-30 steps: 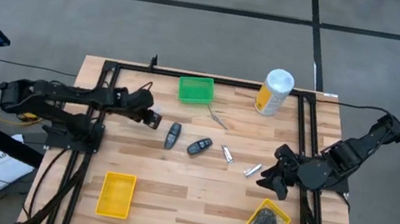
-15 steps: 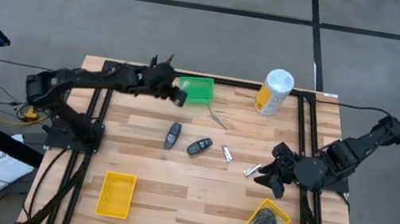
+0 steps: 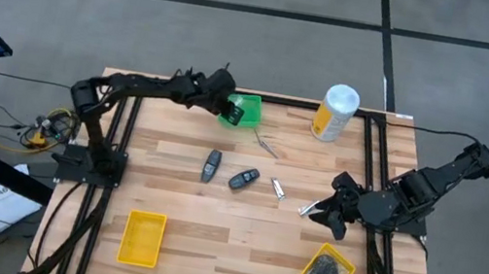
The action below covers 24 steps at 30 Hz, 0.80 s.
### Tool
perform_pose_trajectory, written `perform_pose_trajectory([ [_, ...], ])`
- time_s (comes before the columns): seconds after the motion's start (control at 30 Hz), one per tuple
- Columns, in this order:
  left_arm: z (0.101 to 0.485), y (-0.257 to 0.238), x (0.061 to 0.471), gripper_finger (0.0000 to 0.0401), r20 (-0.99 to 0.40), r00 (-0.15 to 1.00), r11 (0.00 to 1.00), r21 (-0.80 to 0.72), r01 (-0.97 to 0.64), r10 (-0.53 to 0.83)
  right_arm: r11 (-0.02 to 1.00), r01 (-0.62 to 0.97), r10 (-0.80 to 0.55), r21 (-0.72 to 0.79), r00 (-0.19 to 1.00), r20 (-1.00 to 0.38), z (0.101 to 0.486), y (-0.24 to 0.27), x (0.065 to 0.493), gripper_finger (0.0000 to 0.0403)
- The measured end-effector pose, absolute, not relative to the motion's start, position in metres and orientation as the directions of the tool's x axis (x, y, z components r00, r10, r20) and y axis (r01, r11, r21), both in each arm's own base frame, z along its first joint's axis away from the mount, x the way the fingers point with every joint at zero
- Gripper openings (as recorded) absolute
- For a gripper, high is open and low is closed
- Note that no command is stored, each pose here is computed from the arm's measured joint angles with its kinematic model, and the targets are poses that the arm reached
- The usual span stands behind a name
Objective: Pick & Place Travel size toiletries
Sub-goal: Put the silver nail cutter into the green bin
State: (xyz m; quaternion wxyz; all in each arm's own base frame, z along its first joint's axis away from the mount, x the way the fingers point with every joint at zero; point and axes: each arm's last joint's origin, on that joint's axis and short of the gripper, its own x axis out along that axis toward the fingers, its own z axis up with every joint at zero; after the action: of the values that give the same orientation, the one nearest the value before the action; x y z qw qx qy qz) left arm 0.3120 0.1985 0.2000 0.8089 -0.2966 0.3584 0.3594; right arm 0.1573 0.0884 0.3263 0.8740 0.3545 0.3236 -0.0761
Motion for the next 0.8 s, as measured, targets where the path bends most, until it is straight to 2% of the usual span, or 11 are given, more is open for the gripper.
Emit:
perform_pose_trajectory([
  [0.5, 0.194, 0.199, 0.313, 0.0191, -0.801, 0.456, 0.601, -0.156, -0.784, 0.387, 0.739, 0.360, 0.096, 0.569, 0.779, -0.619, 0.326, 0.088, 0.157, 0.0226],
  [0.57, 0.206, 0.195, 0.312, 0.0199, -0.781, 0.508, 0.616, -0.207, -0.760, 0.364, 0.739, 0.366, 0.088, 0.566, 0.780, -0.619, 0.326, 0.087, 0.158, 0.0226],
  [0.67, 0.243, 0.184, 0.304, 0.0200, -0.704, 0.607, 0.651, -0.270, -0.710, 0.369, 0.740, 0.379, 0.063, 0.556, 0.783, -0.618, 0.326, 0.082, 0.161, 0.0226],
  [0.8, 0.306, 0.157, 0.279, 0.0168, -0.550, 0.730, 0.713, -0.309, -0.629, 0.406, 0.748, 0.404, 0.005, 0.526, 0.790, -0.614, 0.327, 0.070, 0.167, 0.0223],
])
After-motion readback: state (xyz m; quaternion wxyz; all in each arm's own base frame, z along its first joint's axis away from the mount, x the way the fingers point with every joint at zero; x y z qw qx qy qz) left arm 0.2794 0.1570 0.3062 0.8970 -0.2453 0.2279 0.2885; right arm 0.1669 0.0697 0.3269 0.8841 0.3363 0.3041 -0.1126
